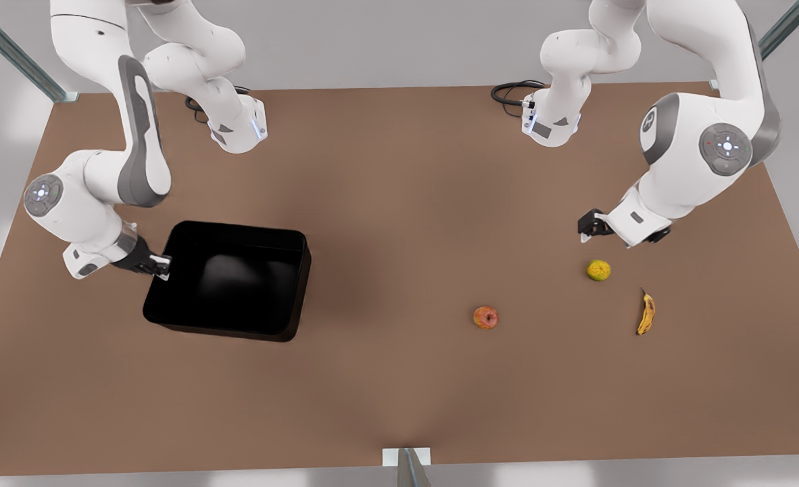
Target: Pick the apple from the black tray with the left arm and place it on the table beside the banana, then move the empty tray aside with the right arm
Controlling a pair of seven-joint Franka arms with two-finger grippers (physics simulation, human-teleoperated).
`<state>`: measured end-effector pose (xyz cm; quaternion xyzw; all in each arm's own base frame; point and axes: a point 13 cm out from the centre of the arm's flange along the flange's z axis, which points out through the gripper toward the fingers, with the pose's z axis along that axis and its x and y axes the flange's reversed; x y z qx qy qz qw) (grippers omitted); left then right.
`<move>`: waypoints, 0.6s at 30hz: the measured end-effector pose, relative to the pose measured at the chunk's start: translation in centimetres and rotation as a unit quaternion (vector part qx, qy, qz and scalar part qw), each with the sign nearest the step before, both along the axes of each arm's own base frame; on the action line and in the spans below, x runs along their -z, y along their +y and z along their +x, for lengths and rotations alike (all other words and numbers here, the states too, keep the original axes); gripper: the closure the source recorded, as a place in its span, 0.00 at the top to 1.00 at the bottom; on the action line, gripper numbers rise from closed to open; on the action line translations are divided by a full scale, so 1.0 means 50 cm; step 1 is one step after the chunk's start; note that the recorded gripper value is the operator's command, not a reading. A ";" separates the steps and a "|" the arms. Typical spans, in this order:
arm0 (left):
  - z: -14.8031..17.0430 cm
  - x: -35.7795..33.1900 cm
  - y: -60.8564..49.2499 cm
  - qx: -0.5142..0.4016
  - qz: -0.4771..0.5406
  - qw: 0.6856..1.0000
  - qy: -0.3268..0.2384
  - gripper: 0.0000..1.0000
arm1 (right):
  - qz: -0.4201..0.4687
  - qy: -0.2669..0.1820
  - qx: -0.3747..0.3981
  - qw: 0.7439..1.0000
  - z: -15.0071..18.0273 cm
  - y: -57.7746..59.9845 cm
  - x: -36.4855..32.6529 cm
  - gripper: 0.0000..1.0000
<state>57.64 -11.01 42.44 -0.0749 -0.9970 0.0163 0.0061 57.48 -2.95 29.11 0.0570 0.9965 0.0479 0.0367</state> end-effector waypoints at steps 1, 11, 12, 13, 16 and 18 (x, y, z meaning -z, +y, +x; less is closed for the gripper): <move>0.002 0.000 0.001 0.000 0.001 1.000 -0.001 1.00 | -0.001 0.006 0.000 1.000 -0.008 -0.038 0.001 0.17; 0.008 0.003 0.006 -0.005 -0.003 1.000 -0.002 1.00 | -0.007 0.039 -0.087 0.995 -0.038 -0.181 0.015 0.17; 0.009 0.005 0.004 -0.005 -0.005 1.000 -0.002 1.00 | -0.011 0.048 -0.096 0.994 -0.033 -0.184 0.034 0.17; 0.010 0.006 0.003 -0.006 -0.007 1.000 -0.003 1.00 | -0.016 0.056 -0.103 0.993 -0.026 -0.194 0.051 0.17; 0.013 0.008 0.005 -0.009 -0.009 1.000 -0.003 1.00 | -0.029 0.074 -0.120 0.990 -0.002 -0.227 0.096 0.17; 0.015 0.009 0.007 -0.010 -0.010 1.000 -0.004 1.00 | -0.035 0.080 -0.133 0.987 0.014 -0.238 0.119 0.17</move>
